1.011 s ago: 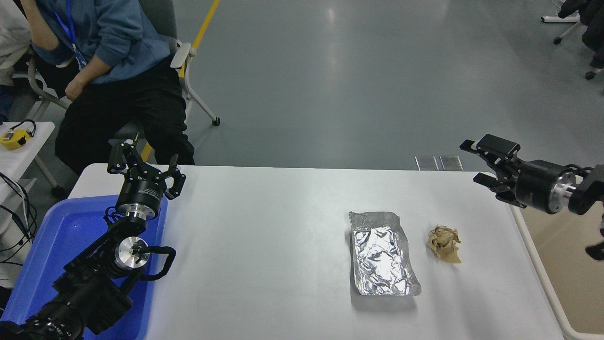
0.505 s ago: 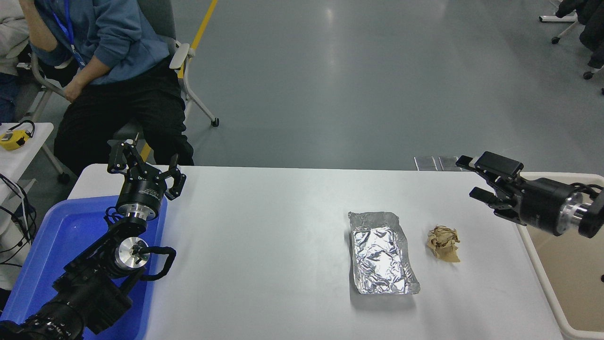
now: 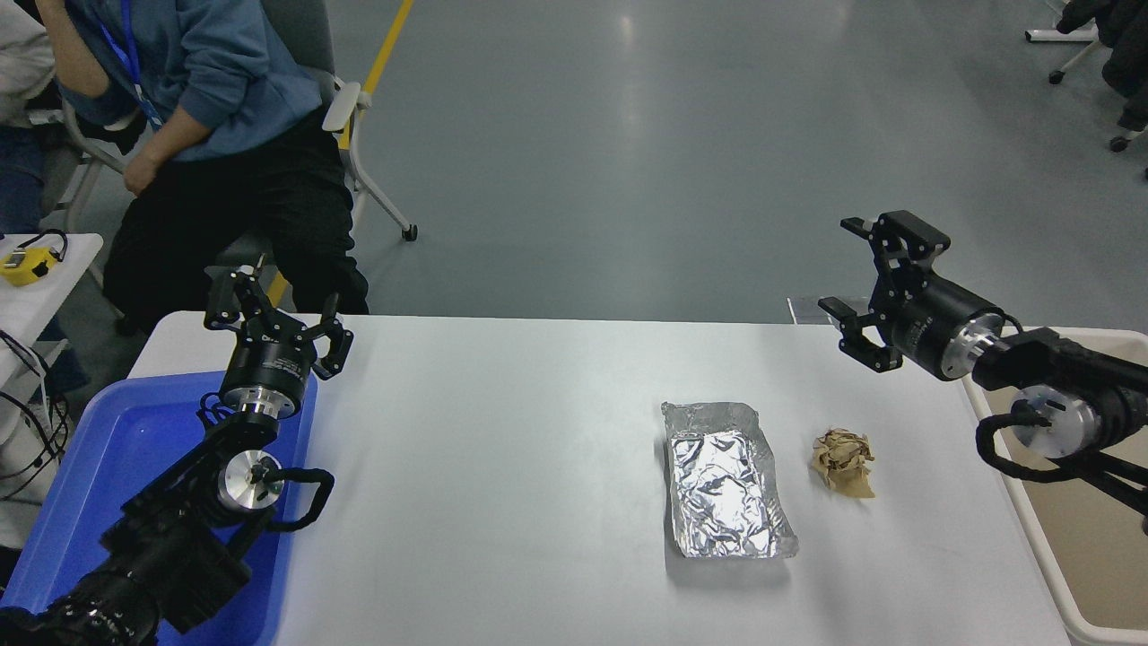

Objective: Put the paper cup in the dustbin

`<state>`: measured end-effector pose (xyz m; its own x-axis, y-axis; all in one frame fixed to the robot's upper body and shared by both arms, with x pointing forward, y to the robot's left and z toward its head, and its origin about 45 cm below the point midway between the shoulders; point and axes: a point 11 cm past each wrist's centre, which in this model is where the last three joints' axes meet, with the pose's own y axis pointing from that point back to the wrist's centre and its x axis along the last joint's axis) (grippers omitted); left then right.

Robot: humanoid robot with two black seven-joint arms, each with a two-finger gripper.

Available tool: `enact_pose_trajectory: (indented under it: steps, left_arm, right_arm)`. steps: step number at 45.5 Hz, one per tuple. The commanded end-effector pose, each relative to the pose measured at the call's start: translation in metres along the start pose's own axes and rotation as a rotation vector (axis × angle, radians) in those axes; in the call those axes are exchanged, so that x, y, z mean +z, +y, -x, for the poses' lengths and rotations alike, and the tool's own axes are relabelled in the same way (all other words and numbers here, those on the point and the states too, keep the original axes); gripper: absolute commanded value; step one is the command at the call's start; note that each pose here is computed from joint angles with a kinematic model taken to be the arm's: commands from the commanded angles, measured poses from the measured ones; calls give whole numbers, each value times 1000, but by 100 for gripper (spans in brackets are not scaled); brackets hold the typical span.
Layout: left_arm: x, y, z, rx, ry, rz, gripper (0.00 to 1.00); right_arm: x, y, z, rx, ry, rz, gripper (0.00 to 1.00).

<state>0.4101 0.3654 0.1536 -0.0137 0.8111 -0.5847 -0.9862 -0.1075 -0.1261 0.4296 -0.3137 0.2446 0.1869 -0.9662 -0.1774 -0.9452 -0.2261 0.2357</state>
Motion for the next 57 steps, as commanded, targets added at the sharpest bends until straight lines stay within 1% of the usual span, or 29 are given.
enact_pose_trajectory:
  steps: [1, 12, 16, 23, 29, 35, 57]
  left_arm:
    - [0, 0, 0, 0, 0, 0, 100]
    - [0, -1, 1, -3, 1, 1, 100]
    - [0, 0, 1, -2, 1, 1, 100]
    - [0, 0, 1, -2, 1, 1, 100]
    - [0, 0, 0, -1, 0, 0, 100]
    - [0, 0, 0, -1, 0, 1, 100]
    - [0, -1, 1, -4, 3, 1, 100]
  right_arm:
    - [1, -36, -12, 146, -257, -39, 100]
    - [12, -52, -22, 223, -280, -62, 100]
    - [10, -55, -22, 241, -342, -90, 100]
    - [17, -54, -19, 237, -365, -99, 100]
    - [28, -47, -14, 204, -282, -159, 100]
    - [36, -44, -13, 190, -257, -150, 100]
    - [46, -50, -3, 207, -313, -136, 100]
